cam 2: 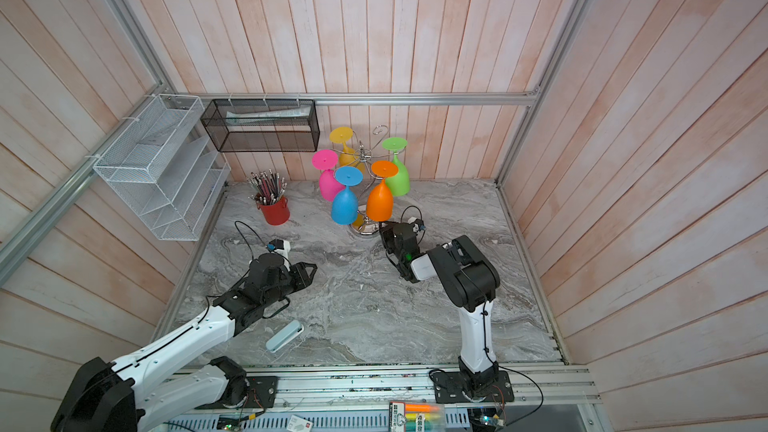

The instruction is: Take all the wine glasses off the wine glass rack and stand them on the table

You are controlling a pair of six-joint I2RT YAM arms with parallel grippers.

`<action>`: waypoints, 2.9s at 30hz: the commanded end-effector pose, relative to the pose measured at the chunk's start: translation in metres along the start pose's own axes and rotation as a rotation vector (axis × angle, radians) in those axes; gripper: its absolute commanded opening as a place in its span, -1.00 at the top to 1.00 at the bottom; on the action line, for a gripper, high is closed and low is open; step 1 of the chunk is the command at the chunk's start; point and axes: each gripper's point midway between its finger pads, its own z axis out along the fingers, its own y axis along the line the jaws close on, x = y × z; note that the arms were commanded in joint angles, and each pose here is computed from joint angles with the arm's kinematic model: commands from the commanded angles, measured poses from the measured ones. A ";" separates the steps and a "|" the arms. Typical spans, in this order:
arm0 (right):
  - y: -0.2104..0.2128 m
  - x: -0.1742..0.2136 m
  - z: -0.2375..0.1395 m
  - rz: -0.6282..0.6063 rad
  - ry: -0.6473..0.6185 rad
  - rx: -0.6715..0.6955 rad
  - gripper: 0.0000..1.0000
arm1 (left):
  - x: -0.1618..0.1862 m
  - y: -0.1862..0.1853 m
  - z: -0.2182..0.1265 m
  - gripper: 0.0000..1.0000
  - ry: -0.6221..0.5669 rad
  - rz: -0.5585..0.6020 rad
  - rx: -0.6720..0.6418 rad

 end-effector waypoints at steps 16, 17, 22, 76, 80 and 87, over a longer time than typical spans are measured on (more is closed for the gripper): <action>-0.027 -0.035 -0.108 -0.062 -0.152 0.068 0.26 | -0.041 -0.031 -0.022 0.02 -0.096 0.094 0.019; -0.026 -0.043 -0.119 -0.057 -0.175 0.065 0.26 | -0.046 -0.036 -0.024 0.01 -0.105 0.124 0.017; 0.004 -0.084 -0.168 -0.162 -0.287 0.048 0.22 | -0.090 -0.075 -0.043 -0.14 -0.188 0.307 0.023; 0.262 -0.045 -0.096 -0.359 0.113 -0.392 0.57 | -0.090 -0.161 -0.085 -0.30 -0.386 0.821 0.338; 0.268 -0.041 -0.098 -0.363 0.118 -0.405 0.68 | -0.091 -0.160 -0.084 -0.30 -0.387 0.817 0.329; 0.271 -0.044 -0.109 -0.363 0.086 -0.409 0.93 | -0.092 -0.158 -0.084 -0.29 -0.390 0.810 0.317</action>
